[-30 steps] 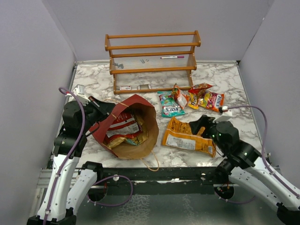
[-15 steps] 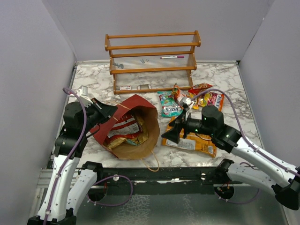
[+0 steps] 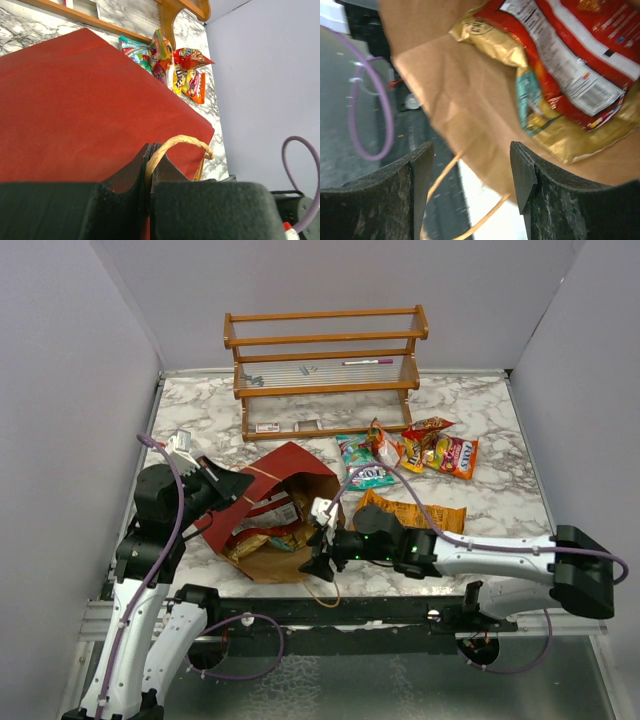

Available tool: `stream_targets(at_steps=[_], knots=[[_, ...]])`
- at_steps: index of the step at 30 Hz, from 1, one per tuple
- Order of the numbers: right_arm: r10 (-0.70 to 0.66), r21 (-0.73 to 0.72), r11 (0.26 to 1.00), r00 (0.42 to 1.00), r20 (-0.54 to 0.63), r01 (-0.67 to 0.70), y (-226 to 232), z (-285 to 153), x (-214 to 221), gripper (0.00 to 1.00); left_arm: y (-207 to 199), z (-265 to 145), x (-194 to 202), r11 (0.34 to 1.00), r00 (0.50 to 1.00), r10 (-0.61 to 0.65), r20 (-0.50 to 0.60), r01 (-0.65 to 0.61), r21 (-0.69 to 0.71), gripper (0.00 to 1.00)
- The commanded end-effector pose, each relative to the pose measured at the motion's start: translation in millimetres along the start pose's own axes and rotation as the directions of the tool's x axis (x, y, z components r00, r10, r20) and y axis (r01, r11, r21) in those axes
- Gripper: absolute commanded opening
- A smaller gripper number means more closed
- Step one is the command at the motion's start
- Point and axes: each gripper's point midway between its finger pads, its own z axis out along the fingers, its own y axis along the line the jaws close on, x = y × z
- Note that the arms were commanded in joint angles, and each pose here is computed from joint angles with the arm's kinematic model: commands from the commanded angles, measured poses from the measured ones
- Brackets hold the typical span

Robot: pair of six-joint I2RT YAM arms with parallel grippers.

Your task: Take the snacks out of the paper bag

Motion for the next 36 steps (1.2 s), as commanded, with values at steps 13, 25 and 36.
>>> stream_targets(at_steps=[13, 25, 36], knots=[[-0.602, 0.083, 0.798, 0.784, 0.153, 0.597, -37, 90, -5, 0.54, -12, -6, 2, 0.999, 1.0, -0.002, -0.018, 0.003, 0.048, 0.0], [-0.695, 0.236, 0.714, 0.708, 0.126, 0.659, -61, 90, -22, 0.49, -12, -5, -3, 0.999, 1.0, 0.023, -0.005, -0.022, 0.04, 0.0], [-0.758, 0.204, 0.65, 0.643, 0.11, 0.732, -66, 132, -15, 0.46, -21, -7, -6, 0.997, 0.999, 0.045, -0.004, -0.045, 0.071, 0.0]])
